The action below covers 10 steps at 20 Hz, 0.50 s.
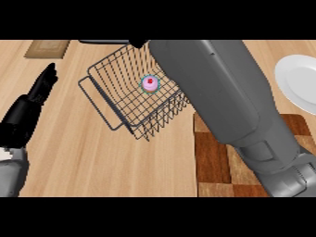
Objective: Pick the cupcake from the cutting board and place it in the basket
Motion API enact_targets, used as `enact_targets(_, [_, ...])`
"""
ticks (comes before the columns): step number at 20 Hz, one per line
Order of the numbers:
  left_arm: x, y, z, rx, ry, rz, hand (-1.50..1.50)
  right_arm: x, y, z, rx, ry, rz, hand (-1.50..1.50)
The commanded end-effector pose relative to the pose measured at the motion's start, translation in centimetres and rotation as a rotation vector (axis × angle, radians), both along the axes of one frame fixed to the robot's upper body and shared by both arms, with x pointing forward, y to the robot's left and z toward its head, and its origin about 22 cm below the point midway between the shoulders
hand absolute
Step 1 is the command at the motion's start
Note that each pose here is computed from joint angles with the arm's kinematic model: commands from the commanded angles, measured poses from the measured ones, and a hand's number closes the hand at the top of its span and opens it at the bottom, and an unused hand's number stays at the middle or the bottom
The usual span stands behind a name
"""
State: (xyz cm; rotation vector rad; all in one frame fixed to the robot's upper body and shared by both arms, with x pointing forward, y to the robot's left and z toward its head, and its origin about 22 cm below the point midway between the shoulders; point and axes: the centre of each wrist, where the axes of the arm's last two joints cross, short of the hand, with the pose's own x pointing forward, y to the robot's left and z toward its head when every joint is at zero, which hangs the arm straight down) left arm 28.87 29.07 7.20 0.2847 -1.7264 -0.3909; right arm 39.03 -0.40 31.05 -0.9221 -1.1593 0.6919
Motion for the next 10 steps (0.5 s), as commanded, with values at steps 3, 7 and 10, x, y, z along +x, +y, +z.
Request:
enact_targets(3, [0.5, 0.3, 0.4, -0.012, 0.011, 0.021, 0.0, -1.2, -0.1, 1.2, 0.163, -0.108, -0.129, -1.5])
enact_targets(7, [-0.3, 0.4, -0.3, -0.011, 0.005, 0.02, 0.0, -0.9, -2.3, 3.2, 0.353, -0.284, -0.246, -1.5])
enact_targets(10, [-0.9, 0.7, -1.4, -0.004, 0.016, 0.032, 0.0, -0.2, -4.4, 2.1, 0.415, -0.411, -0.363, -1.5])
